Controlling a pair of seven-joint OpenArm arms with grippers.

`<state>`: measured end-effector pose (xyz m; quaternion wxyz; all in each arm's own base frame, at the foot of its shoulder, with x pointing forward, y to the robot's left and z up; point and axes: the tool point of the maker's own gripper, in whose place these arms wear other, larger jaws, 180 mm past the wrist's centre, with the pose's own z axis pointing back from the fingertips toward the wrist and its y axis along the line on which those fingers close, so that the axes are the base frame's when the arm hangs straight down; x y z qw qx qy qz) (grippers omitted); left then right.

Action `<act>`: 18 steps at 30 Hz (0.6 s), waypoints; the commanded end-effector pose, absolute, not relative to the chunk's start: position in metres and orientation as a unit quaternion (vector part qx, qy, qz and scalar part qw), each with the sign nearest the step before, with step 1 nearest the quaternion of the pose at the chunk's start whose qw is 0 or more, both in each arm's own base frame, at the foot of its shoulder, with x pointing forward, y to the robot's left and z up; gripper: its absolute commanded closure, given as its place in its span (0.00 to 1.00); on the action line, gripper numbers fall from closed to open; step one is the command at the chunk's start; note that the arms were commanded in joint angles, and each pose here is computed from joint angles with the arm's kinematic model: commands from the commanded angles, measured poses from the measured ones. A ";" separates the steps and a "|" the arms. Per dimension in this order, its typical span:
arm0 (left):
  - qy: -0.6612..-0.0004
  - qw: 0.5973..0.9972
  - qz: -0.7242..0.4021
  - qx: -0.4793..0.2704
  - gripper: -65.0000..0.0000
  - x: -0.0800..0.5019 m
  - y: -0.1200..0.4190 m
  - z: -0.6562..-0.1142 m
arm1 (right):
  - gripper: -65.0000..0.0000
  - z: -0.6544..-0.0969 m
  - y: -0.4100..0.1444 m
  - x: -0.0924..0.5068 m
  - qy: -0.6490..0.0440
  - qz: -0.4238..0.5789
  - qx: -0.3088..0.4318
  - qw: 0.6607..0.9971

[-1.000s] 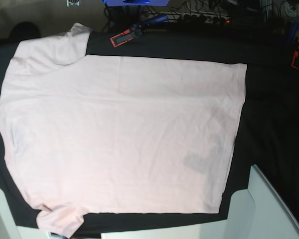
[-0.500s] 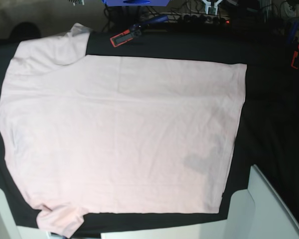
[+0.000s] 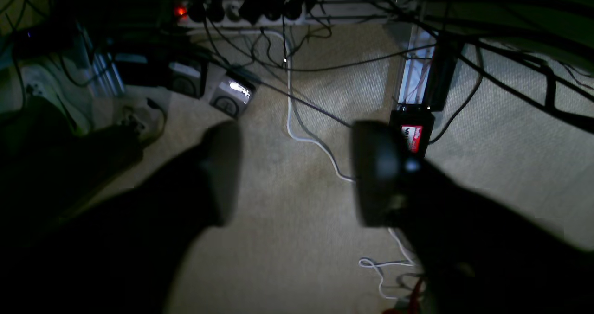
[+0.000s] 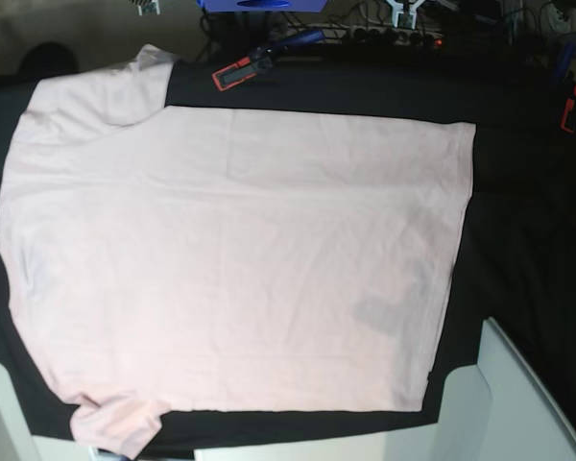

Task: Fold the T-shirt properly

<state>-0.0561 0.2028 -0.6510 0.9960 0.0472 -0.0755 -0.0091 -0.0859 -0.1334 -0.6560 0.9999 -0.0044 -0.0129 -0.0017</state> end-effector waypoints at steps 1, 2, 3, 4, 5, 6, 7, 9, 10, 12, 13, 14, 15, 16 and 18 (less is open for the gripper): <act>-0.074 0.996 -0.011 0.047 0.37 -0.060 0.205 -0.650 | 0.98 -0.655 -0.135 -0.089 -0.011 -0.004 -0.006 1.000; -0.075 0.996 -0.011 0.047 0.38 -0.061 0.205 -0.650 | 0.98 -0.656 -0.135 -0.086 -0.013 -0.003 -0.006 1.000; -0.077 0.996 -0.012 0.047 0.39 -0.060 0.205 -0.650 | 0.98 -0.656 -0.135 -0.086 -0.013 -0.002 -0.006 1.000; -0.077 0.996 -0.012 0.047 0.42 -0.060 0.205 -0.650 | 0.98 -0.656 -0.134 -0.086 -0.013 -0.002 -0.005 1.000; -0.076 0.996 -0.012 0.047 0.53 -0.060 0.205 -0.650 | 0.98 -0.656 -0.134 -0.086 -0.013 -0.002 -0.005 1.000; -0.075 0.996 -0.011 0.047 0.74 -0.059 0.205 -0.650 | 0.98 -0.656 -0.134 -0.086 -0.013 -0.002 -0.005 1.000; -0.075 0.996 -0.010 0.048 1.00 -0.059 0.205 -0.650 | 0.98 -0.656 -0.134 -0.086 -0.013 -0.002 -0.005 1.000; -0.079 0.996 -0.008 0.050 0.95 -0.057 0.207 -0.650 | 0.98 -0.656 -0.134 -0.086 -0.013 -0.001 -0.005 1.000; -0.080 0.995 -0.004 0.051 0.89 -0.057 0.207 -0.650 | 0.98 -0.656 -0.134 -0.086 -0.013 -0.001 -0.005 1.000; -0.081 0.995 -0.007 0.049 0.76 -0.055 0.206 -0.650 | 0.98 -0.656 -0.134 -0.086 -0.013 -0.001 -0.005 1.000; -0.079 0.996 -0.007 0.050 0.69 -0.055 0.206 -0.650 | 0.98 -0.656 -0.134 -0.086 -0.013 -0.001 -0.005 1.000; -0.079 0.996 -0.008 0.049 0.62 -0.055 0.205 -0.651 | 0.98 -0.656 -0.134 -0.086 -0.013 -0.001 -0.005 1.000; -0.079 0.996 -0.008 0.049 0.57 -0.055 0.205 -0.651 | 0.98 -0.656 -0.134 -0.086 -0.013 -0.001 -0.005 1.000; -0.079 0.996 -0.008 0.047 0.55 -0.055 0.203 -0.651 | 0.98 -0.656 -0.134 -0.086 -0.013 -0.001 -0.005 1.000; -0.079 0.996 -0.009 0.042 0.56 -0.056 0.198 -0.651 | 0.98 -0.656 -0.134 -0.086 -0.013 -0.001 -0.005 1.000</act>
